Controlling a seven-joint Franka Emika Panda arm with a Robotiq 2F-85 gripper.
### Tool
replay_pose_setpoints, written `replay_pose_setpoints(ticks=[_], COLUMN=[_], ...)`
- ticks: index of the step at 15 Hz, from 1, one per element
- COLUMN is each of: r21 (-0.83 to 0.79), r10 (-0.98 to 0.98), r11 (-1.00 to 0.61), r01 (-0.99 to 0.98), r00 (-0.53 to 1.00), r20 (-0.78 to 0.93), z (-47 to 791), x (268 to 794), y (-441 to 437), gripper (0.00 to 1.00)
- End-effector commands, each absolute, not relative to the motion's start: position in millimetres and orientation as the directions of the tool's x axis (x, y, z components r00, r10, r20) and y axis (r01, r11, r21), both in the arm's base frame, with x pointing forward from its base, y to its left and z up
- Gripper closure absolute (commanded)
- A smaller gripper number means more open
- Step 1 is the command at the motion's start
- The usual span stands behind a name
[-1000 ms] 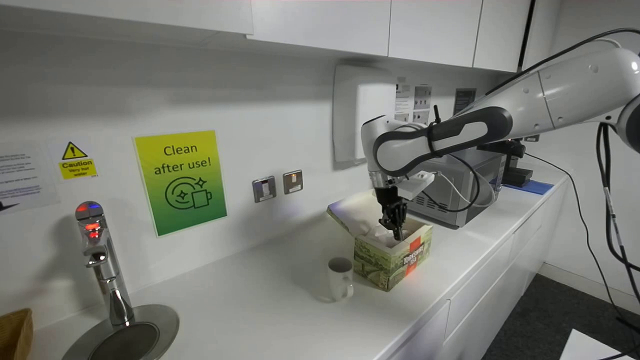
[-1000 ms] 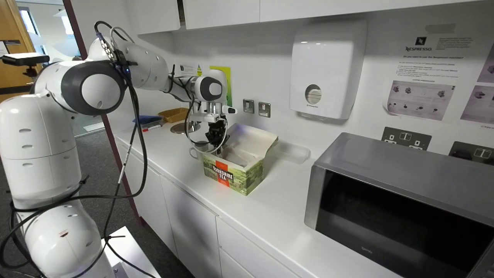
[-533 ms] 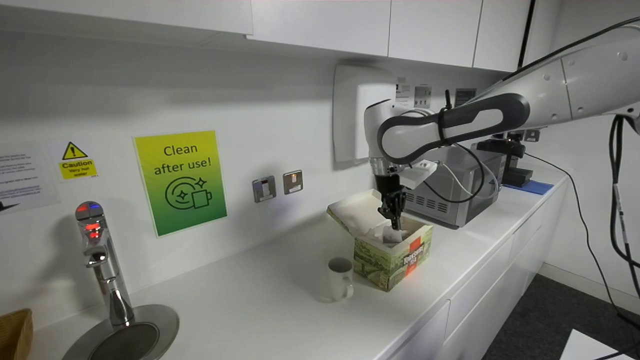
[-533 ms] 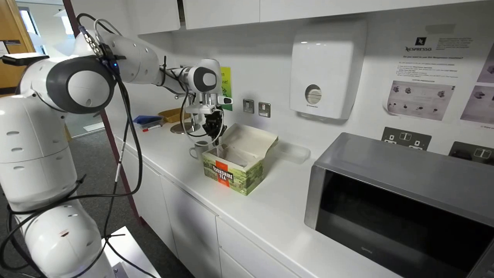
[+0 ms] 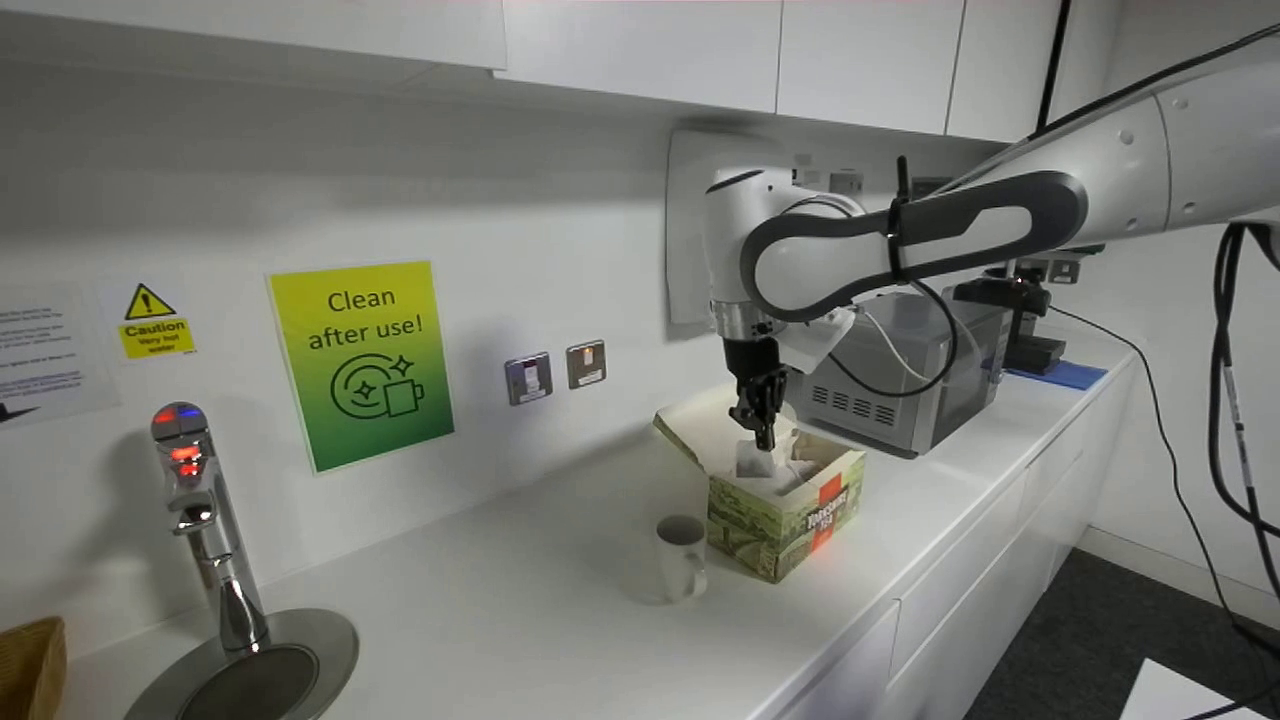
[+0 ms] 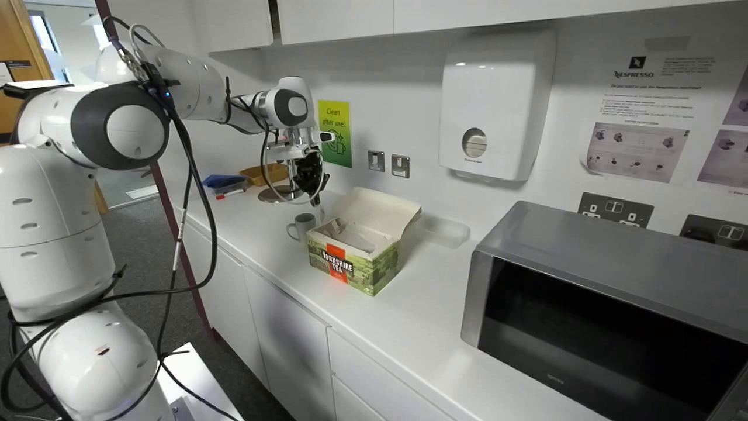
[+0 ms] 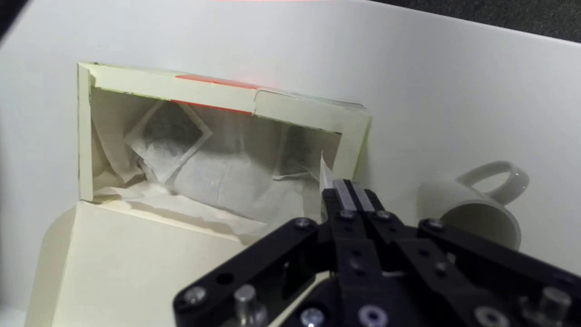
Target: Remove the teabag from the green box and put it in the white mug on the left
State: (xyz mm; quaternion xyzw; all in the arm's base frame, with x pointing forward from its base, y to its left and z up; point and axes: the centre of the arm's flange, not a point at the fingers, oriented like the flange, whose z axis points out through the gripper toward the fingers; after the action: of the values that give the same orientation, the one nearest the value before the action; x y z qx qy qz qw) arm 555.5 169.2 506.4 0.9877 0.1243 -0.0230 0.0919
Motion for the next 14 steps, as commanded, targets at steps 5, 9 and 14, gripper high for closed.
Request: replay_pose_setpoints(ticks=[5,9,14], r21=[0.221,0.221,0.228], r10=[0.300,0.316,0.342], r11=[-0.926,-0.919,-0.907], r01=[0.307,0.327,0.354], r00=[0.952,0.945,0.935], r20=[-0.066,-0.083,-0.093], z=[506,496,490], x=[568,576,580], y=[228,241,259], gripper=[1.00,1.00,1.00])
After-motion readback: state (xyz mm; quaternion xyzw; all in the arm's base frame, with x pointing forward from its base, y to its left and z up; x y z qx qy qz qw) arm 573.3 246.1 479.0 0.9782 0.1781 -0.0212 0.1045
